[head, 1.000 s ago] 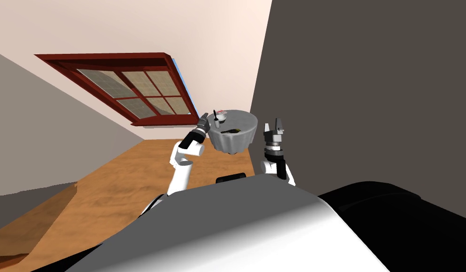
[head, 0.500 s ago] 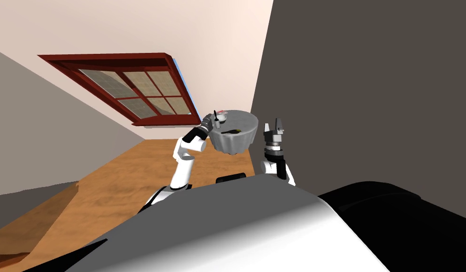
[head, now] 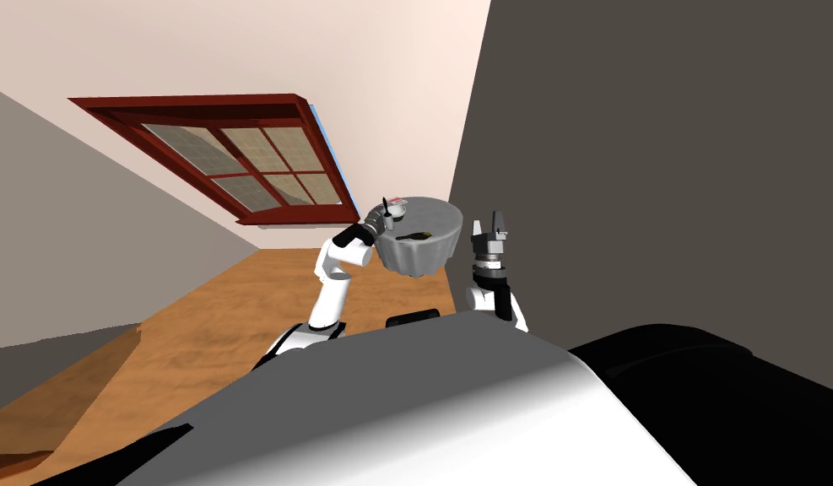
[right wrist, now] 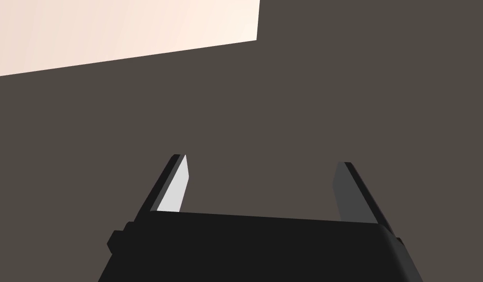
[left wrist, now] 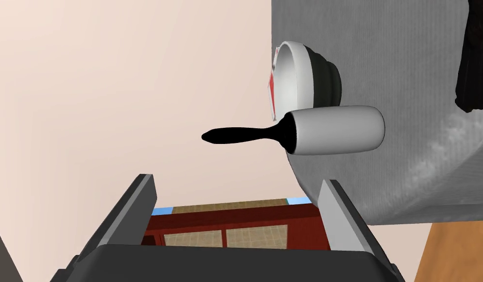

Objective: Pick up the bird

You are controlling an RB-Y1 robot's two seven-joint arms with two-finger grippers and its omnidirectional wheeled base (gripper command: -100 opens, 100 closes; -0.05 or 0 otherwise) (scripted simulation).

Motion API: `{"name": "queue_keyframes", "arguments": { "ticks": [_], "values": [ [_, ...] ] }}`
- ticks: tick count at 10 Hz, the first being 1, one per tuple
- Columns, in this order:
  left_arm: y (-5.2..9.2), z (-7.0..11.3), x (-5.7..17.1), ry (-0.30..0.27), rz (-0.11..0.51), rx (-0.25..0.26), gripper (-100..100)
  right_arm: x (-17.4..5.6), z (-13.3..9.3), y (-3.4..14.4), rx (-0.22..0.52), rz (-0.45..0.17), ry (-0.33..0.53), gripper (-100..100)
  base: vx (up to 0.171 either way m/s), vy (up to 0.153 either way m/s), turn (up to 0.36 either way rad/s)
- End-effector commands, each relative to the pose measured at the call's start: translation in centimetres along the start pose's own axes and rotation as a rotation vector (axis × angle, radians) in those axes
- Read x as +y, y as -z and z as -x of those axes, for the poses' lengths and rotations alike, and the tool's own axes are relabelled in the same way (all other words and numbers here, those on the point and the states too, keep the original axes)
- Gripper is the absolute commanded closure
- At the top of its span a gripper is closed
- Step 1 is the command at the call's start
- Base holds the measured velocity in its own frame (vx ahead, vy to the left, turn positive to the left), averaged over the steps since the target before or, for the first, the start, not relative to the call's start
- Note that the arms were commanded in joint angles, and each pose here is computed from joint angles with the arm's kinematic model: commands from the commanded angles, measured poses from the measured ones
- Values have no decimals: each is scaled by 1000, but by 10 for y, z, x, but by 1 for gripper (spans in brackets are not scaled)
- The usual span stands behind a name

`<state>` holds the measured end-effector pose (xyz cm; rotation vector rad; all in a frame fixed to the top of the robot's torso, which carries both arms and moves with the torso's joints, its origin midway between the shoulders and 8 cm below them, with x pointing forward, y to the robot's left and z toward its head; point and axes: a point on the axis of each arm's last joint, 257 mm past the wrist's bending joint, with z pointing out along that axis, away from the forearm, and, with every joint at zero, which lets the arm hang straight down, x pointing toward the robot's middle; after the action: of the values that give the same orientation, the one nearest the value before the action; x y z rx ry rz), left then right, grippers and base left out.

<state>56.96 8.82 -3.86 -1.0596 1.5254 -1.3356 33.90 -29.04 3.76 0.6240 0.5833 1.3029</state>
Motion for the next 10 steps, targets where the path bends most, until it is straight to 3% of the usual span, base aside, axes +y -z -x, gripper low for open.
{"name": "queue_keyframes", "arguments": {
  "ticks": [1,2,3,5,6,8,9,10],
  "values": [
    [-6,-4,5,10,43,6,-100,0,0,0,0,0,0,0,28,-2,8],
    [-5,-3,12,10,71,0,-100,0,0,0,0,0,0,0,14,-1,-1],
    [-13,-15,12,32,96,24,-100,0,0,0,0,0,0,0,28,-2,14],
    [-12,-13,22,29,143,15,-100,0,0,0,0,0,0,0,21,-2,5],
    [-19,-26,20,49,170,39,-100,0,0,0,0,0,0,0,31,-2,18],
    [-17,-24,30,46,214,29,-100,0,0,0,0,0,0,0,26,-4,2],
    [-23,-37,27,63,239,53,-100,0,0,0,0,0,0,0,29,-3,17],
    [-21,-36,34,61,268,46,-100,0,0,0,0,0,0,0,30,-4,5]
  ]
}}
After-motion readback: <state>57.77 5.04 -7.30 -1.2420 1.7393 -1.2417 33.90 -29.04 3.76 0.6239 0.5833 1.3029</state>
